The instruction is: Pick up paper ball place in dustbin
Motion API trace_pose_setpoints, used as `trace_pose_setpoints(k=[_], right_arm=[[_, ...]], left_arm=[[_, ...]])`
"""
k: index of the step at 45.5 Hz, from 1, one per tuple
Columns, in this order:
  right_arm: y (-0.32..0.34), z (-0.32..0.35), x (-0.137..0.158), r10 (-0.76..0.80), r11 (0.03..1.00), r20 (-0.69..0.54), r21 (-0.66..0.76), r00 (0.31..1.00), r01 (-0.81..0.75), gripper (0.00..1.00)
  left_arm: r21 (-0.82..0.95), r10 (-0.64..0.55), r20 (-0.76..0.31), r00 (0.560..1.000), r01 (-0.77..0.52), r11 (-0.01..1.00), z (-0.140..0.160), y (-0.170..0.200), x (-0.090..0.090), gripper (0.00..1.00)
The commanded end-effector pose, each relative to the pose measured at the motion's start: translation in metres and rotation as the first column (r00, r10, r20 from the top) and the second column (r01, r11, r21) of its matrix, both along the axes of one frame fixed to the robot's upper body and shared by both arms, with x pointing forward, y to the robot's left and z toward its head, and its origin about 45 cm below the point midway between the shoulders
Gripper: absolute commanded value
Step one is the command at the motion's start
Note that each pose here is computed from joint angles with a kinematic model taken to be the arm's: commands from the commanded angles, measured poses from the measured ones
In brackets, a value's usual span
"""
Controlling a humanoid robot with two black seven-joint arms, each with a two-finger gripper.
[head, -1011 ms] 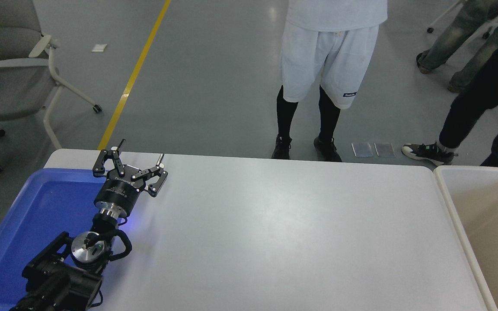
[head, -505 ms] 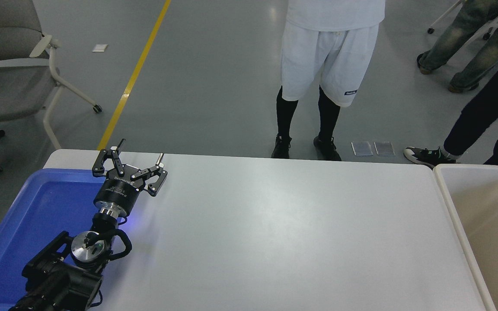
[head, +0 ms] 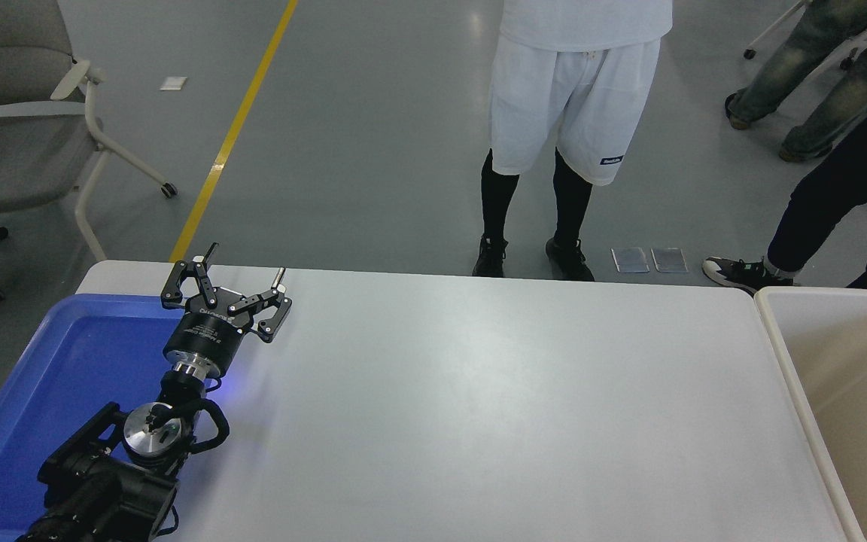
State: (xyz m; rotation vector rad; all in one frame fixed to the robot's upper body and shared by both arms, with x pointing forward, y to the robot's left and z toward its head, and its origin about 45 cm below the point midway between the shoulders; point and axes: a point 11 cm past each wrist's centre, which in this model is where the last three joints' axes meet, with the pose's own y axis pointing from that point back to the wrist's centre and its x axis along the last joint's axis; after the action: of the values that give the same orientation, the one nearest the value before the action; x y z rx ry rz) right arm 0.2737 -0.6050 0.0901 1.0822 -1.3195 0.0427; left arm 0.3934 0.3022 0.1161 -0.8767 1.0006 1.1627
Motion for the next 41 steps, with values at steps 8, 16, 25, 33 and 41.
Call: trace_pose_setpoints(k=[8,16,25,33,41], right_arm=[[0.012,-0.02,-0.011,-0.002,1.0,-0.018,0.021,1.0,0.002,0.23],[0.011,-0.019,-0.01,-0.006,1.0,-0.015,0.023,1.0,0.006,1.0],[0.011,-0.015,-0.006,-0.008,0.999,-0.007,0.035,1.0,0.008,1.0],[0.025,-0.015,0.009,-0.025,0.994,0.041,0.108,0.999,0.02,1.0],[0.01,0.025,0.03,-0.101,0.98,0.166,0.186,0.981,0.07,1.0]], left_arm=[[0.0,0.0,0.0,1.0,0.0,1.0,0.0,0.0,0.0,0.99],[0.0,0.0,0.0,1.0,0.0,1.0,0.0,0.0,0.0,0.99],[0.0,0.0,0.0,1.0,0.0,1.0,0.0,0.0,0.0,0.99],[0.0,0.0,0.0,1.0,0.0,1.0,0.0,0.0,0.0,0.99],[0.001,-0.001,-0.001,1.0,0.001,1.0,0.0,0.0,0.0,0.99]])
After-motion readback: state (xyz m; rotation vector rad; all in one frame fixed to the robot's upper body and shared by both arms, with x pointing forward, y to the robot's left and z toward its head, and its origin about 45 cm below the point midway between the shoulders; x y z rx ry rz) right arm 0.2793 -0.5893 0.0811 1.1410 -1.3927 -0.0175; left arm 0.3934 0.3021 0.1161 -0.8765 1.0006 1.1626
